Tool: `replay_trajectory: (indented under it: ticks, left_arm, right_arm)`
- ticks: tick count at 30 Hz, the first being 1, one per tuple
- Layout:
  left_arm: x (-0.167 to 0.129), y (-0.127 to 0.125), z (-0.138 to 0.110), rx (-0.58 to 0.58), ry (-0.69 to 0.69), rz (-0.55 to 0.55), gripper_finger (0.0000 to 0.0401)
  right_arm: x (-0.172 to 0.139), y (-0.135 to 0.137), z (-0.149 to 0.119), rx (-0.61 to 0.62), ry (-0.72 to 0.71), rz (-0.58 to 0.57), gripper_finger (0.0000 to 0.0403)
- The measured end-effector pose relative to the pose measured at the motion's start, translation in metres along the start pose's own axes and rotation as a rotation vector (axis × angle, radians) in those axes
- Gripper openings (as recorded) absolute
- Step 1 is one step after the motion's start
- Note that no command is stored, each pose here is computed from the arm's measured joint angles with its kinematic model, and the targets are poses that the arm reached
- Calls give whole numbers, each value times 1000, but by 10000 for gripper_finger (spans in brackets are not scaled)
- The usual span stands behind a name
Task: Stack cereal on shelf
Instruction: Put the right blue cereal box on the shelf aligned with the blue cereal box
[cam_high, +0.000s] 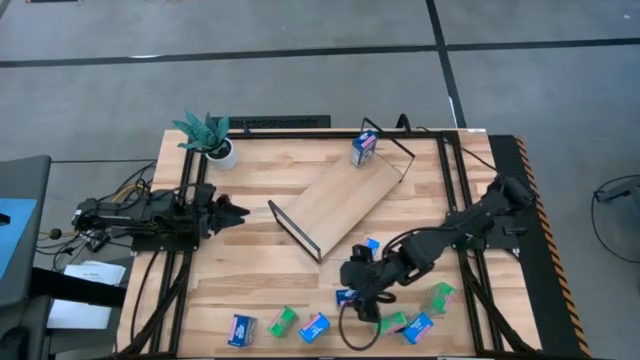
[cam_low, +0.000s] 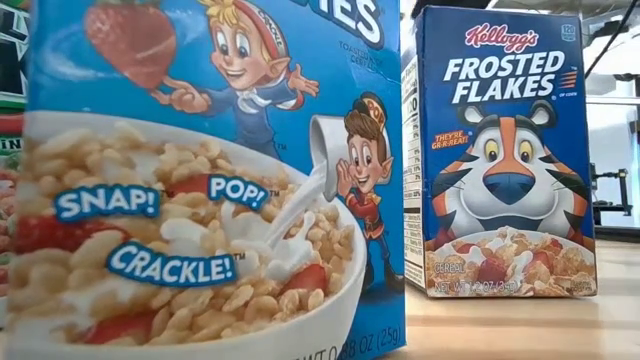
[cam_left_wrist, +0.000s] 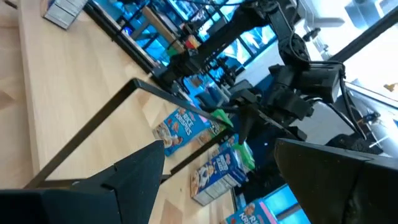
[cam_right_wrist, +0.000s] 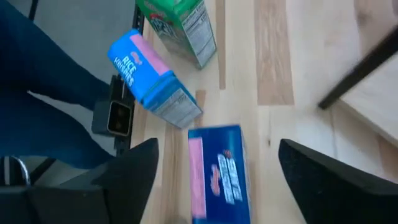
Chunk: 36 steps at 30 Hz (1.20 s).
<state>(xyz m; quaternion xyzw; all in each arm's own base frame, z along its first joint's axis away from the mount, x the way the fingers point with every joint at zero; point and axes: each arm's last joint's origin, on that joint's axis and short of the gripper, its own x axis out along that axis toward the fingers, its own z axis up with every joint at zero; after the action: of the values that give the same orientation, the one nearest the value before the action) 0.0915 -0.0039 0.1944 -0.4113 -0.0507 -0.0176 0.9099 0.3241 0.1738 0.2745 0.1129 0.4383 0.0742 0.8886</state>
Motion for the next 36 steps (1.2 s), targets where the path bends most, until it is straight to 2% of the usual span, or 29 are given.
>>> replay_trajectory:
  ticks: [8, 14, 22, 36]
  left_arm:
    - [0, 2, -3, -10, 57, 5, 293]
    - [0, 3, -2, -20, 26, 30, 293]
    - [0, 4, -3, -36, 22, 51, 293]
    - [-1, 8, -5, -53, 29, 103, 293]
  right_arm:
    - [21, -8, -4, -10, 84, 5, 375]
    - [33, -3, -11, -63, 123, 17, 369]
    - [33, -3, -16, -106, 139, -53, 368]
    - [31, 6, -22, -139, 124, -95, 368]
